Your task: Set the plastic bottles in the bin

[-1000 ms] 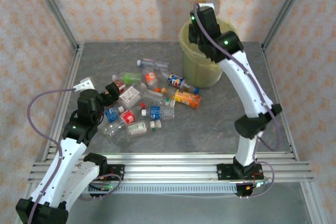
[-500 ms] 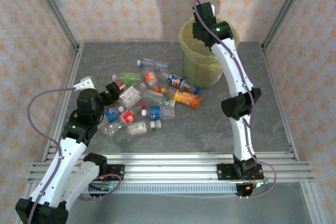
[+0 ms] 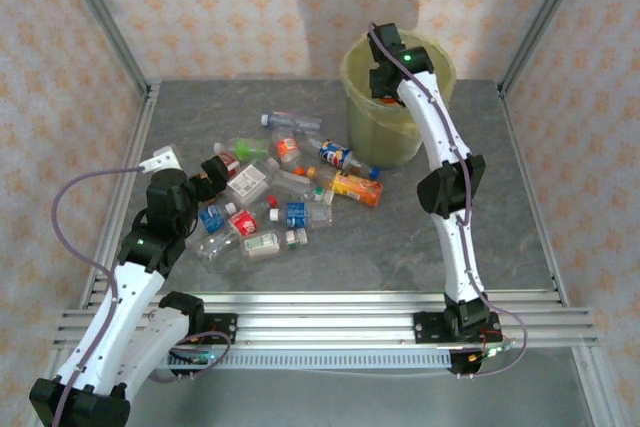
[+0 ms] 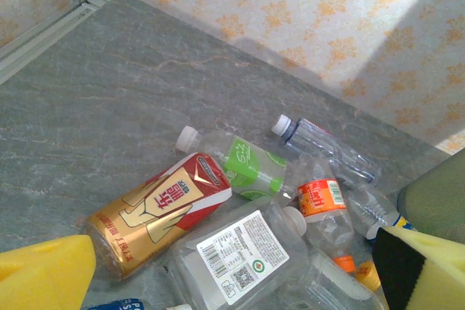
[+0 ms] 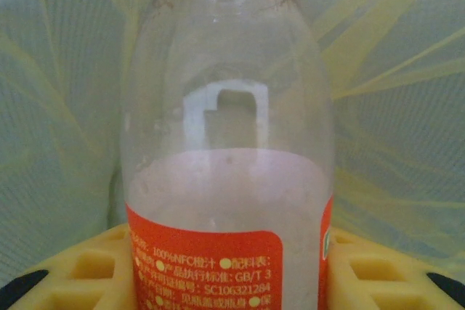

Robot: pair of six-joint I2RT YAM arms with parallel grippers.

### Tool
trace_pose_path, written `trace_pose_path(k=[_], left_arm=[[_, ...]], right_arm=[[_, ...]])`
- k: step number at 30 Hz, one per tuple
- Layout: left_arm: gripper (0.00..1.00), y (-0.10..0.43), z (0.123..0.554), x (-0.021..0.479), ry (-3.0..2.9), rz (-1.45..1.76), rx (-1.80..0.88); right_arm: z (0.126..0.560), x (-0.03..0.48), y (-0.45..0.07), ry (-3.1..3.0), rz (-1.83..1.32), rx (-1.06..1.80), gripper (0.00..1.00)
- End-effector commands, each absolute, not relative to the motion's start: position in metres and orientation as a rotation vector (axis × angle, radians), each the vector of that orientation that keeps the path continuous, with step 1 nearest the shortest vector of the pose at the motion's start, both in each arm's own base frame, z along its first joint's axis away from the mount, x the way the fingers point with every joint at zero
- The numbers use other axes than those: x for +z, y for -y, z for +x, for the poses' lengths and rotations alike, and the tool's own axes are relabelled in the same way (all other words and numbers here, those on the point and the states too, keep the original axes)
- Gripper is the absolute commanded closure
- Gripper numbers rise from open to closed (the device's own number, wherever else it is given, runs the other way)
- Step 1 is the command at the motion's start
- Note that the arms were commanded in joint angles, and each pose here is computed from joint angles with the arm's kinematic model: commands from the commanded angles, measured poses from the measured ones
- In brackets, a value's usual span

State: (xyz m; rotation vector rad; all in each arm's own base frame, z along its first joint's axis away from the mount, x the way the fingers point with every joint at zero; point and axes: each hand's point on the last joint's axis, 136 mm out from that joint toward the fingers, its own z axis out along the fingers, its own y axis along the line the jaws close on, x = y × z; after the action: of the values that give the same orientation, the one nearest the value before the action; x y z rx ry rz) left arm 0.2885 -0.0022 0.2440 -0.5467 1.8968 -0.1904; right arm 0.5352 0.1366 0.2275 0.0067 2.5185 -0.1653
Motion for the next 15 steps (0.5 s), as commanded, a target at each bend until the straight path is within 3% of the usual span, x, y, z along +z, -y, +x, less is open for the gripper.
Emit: trace_pose_path(k=[1, 9, 15], left_arm=[[0.0, 0.005, 0.288, 0.253, -1.887, -0.535, -0.198], [0.0, 0.003, 0.288, 0.252, -1.891, -0.55, -0.187], [0.0, 0.002, 0.288, 0.252, -1.889, -0.553, -0.184]], right_arm=[[0.521, 0.21, -0.133, -2.607, -0.043, -0.202, 0.66], [0.518, 0.19, -0.137, -2.669, -0.091, -0.193, 0.45], [0.5, 0.18, -0.145, -2.758, -0.164, -0.129, 0.4]])
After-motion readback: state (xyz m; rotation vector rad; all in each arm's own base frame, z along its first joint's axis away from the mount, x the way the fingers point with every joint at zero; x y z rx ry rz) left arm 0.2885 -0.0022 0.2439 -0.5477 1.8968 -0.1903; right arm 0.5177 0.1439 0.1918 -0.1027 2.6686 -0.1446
